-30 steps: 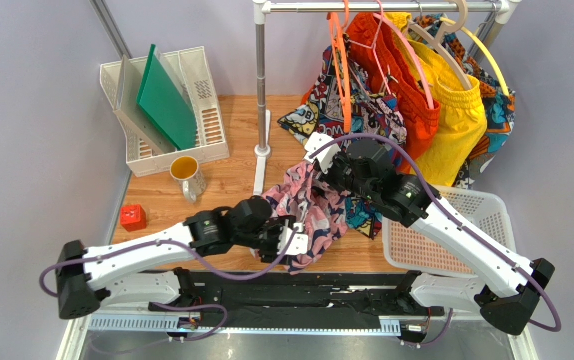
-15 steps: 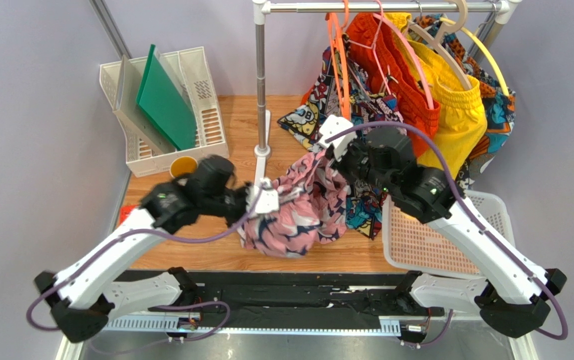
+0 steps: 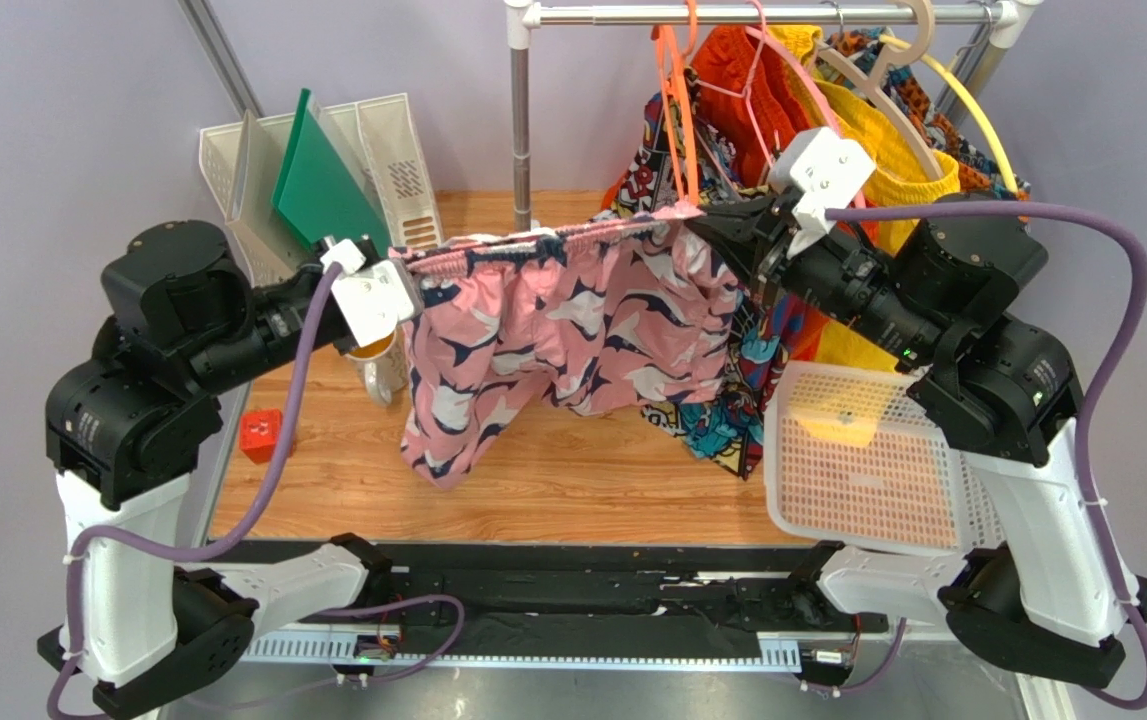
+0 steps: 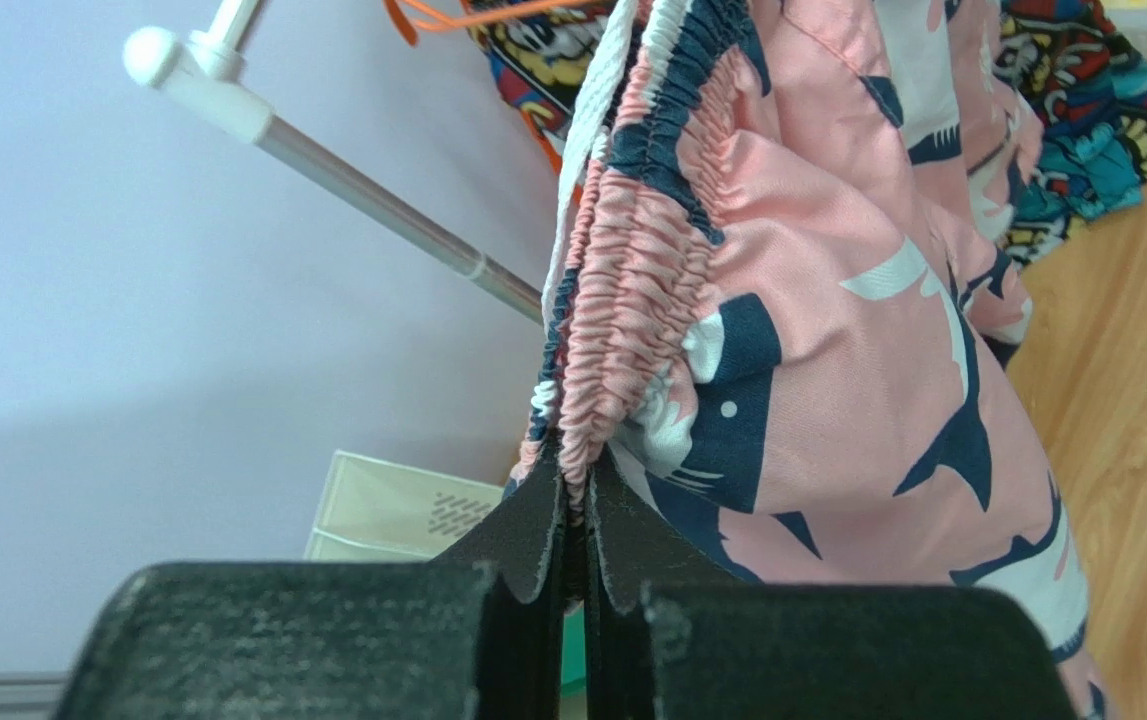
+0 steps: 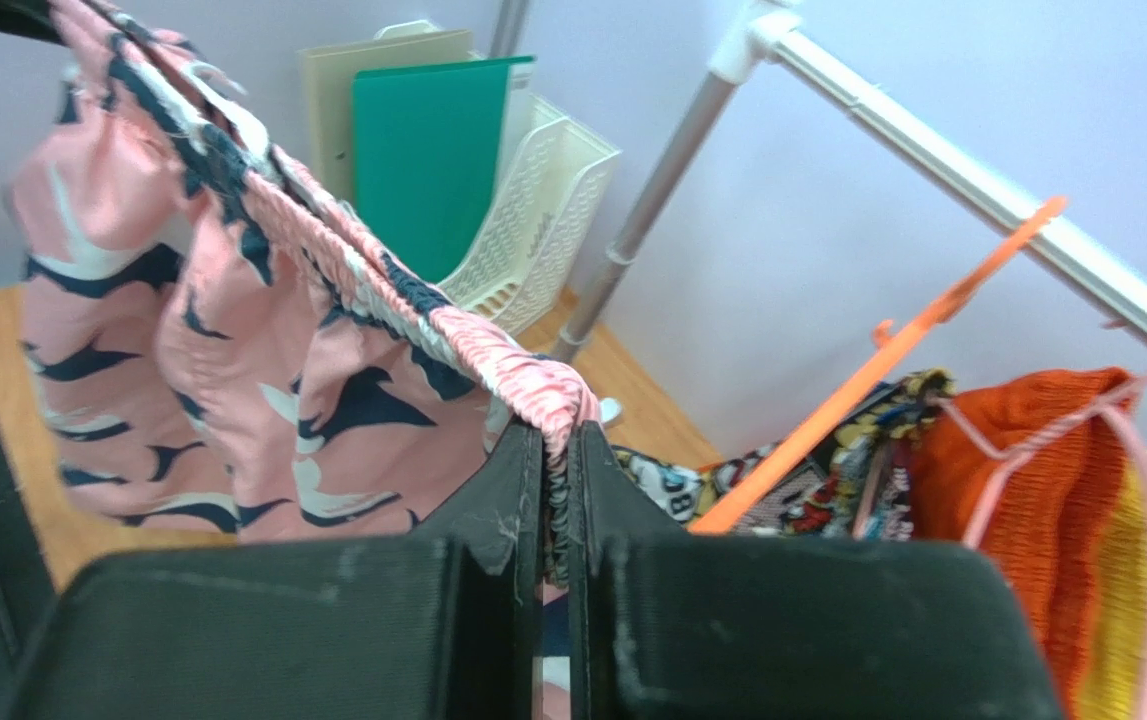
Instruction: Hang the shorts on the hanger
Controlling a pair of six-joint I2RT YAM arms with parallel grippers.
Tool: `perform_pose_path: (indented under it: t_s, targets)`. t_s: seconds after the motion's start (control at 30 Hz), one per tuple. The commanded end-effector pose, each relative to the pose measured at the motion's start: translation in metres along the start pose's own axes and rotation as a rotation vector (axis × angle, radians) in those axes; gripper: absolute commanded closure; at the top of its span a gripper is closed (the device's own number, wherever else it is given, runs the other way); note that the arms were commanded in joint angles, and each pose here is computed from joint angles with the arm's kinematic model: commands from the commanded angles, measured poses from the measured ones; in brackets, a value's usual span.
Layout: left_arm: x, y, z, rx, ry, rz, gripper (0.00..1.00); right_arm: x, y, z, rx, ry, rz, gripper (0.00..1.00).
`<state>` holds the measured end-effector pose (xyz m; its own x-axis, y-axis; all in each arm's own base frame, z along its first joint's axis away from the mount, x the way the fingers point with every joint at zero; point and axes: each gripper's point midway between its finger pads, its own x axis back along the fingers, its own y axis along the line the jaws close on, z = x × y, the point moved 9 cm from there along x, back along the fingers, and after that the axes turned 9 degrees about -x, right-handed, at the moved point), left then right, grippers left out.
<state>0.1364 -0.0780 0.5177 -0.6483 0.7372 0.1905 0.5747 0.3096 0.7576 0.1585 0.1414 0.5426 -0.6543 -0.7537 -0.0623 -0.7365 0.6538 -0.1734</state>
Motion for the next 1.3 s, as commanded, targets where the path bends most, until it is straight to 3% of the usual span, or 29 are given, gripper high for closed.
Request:
perform_pose_path:
  t_s: [0.0, 0.13, 0.23, 0.27, 0.3, 0.47, 0.6, 0.7, 0.8, 0.83, 0.9, 0.97, 1.0, 1.03, 1.13, 1.27]
  targets:
    - [-0.018, -0.036, 0.036, 0.061, 0.148, 0.202, 1.00, 0.006, 0.011, 0.030, -0.067, 0.094, -0.077, 1.00]
    - [-0.051, -0.076, 0.080, 0.059, 0.236, 0.388, 1.00, -0.011, 0.027, 0.127, -0.101, 0.306, -0.122, 1.00]
    - [-0.081, -0.105, 0.118, 0.099, 0.304, 0.478, 1.00, -0.021, 0.030, 0.171, -0.042, 0.320, -0.121, 1.00]
    - [-0.085, -0.116, 0.126, 0.105, 0.304, 0.526, 1.00, -0.023, 0.034, 0.211, -0.042, 0.405, -0.124, 1.00]
    - [-0.089, -0.140, 0.141, 0.122, 0.315, 0.625, 1.00, -0.022, 0.036, 0.223, -0.018, 0.418, -0.141, 1.00]
    - [-0.102, -0.240, 0.182, 0.048, 0.310, 0.927, 1.00, -0.019, 0.065, 0.301, -0.034, 0.506, -0.314, 1.00]
    - [-0.103, -0.268, 0.182, 0.006, 0.230, 0.996, 0.95, -0.011, 0.078, 0.338, -0.038, 0.615, -0.374, 1.00]
    - [-0.101, -0.275, 0.181, 0.007, 0.250, 1.016, 0.85, -0.003, 0.081, 0.340, -0.049, 0.631, -0.393, 0.89]
    - [-0.097, -0.263, 0.172, 0.037, 0.278, 0.988, 0.52, 0.009, 0.080, 0.326, -0.049, 0.644, -0.405, 0.54]
    - [-0.096, -0.258, 0.167, 0.050, 0.271, 0.974, 0.48, 0.009, 0.077, 0.310, -0.041, 0.614, -0.399, 0.34]
    - [-0.087, -0.234, 0.147, 0.116, 0.224, 0.903, 0.35, 0.020, 0.074, 0.287, -0.045, 0.604, -0.383, 0.19]
    - [-0.079, -0.202, 0.127, 0.159, 0.183, 0.799, 0.27, 0.026, 0.068, 0.246, -0.046, 0.530, -0.366, 0.15]
    - [-0.072, -0.193, 0.120, 0.182, 0.166, 0.780, 0.25, 0.034, 0.067, 0.239, -0.057, 0.552, -0.365, 0.13]
    - [-0.068, -0.172, 0.106, 0.185, 0.133, 0.718, 0.24, 0.037, 0.063, 0.210, -0.051, 0.492, -0.344, 0.12]
    - [-0.058, -0.137, 0.085, 0.233, 0.110, 0.607, 0.24, 0.048, 0.057, 0.179, -0.104, 0.469, -0.272, 0.12]
    - [-0.058, -0.102, 0.063, 0.316, 0.079, 0.451, 0.21, 0.048, 0.037, 0.114, -0.195, 0.299, -0.059, 0.15]
